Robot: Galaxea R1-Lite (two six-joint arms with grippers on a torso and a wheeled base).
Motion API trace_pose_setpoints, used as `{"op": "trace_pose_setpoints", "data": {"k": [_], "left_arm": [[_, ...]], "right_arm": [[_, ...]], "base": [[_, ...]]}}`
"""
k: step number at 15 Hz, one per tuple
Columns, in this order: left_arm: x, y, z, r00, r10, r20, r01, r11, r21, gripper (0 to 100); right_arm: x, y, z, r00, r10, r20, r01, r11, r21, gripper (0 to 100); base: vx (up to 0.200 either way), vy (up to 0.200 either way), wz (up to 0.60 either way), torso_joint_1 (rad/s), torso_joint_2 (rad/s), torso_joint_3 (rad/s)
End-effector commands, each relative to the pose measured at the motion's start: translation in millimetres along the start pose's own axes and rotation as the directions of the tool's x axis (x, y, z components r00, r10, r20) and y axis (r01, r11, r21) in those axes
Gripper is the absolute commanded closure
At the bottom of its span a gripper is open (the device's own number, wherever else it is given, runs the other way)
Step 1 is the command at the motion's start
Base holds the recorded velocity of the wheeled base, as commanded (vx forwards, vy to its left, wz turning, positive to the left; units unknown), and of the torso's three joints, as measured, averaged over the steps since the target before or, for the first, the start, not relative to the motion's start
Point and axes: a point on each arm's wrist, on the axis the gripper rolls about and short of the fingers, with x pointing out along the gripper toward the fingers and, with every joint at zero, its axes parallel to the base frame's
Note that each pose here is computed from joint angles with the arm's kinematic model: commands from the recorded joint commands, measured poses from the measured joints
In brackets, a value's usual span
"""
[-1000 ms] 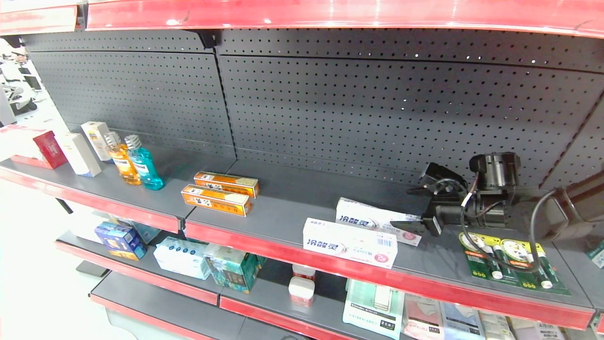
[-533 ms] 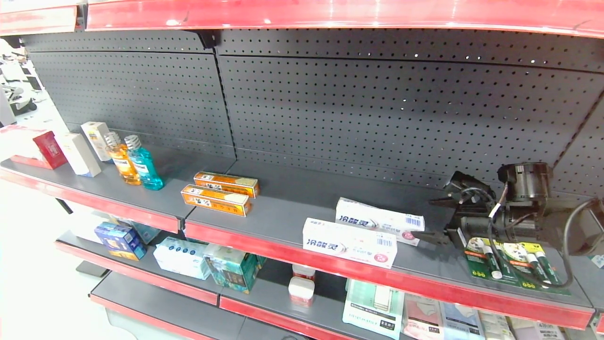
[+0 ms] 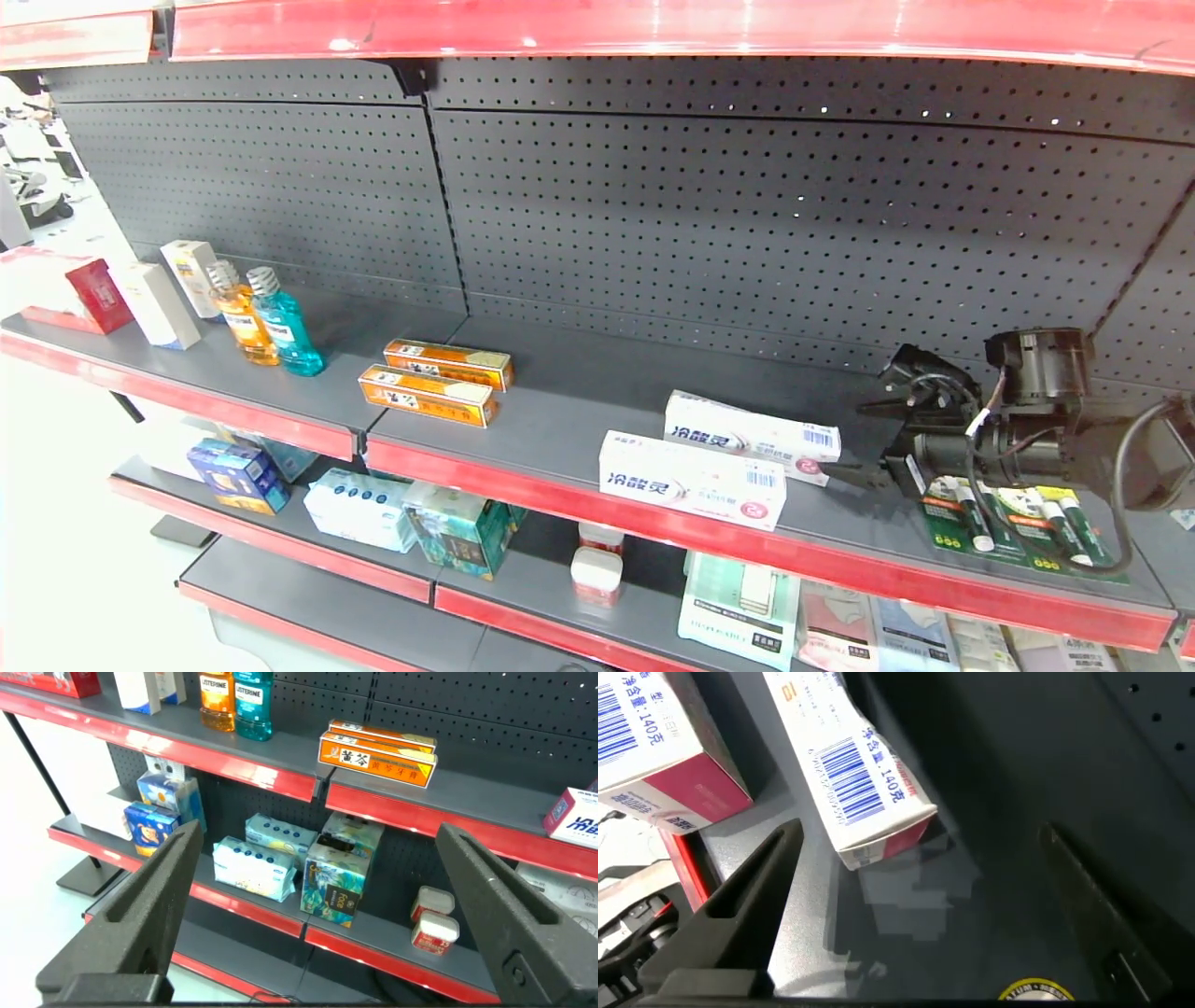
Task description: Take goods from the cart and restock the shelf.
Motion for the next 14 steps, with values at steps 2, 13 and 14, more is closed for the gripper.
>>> {"op": "trace_pose_setpoints", "data": {"k": [2,13,14], "left_arm": [[0,0.0,0.0,1.0,0.001,0.0,-0.001,1.0,-0.001,0],[0,0.0,0.0,1.0,0.001,0.0,-0.001,1.0,-0.001,0],[0,0.0,0.0,1.0,0.001,0.0,-0.001,1.0,-0.001,0]], "right_arm": [[3,-1,-1,1.0,0.004,-0.005,-0.004,1.0,0.004,0],[-25,-8,-21,0.975,-0.178,-0.136,0.189,0.979,0.071,0],[-25,-9,-21,0.973,-0.183,-0.138,0.195,0.978,0.076,0]], "base": [[0.0,0.0,0.0,0.0,0.0,0.0],[0.0,0.0,0.0,0.0,0.0,0.0],[0.0,0.0,0.0,0.0,0.0,0.0]]}}
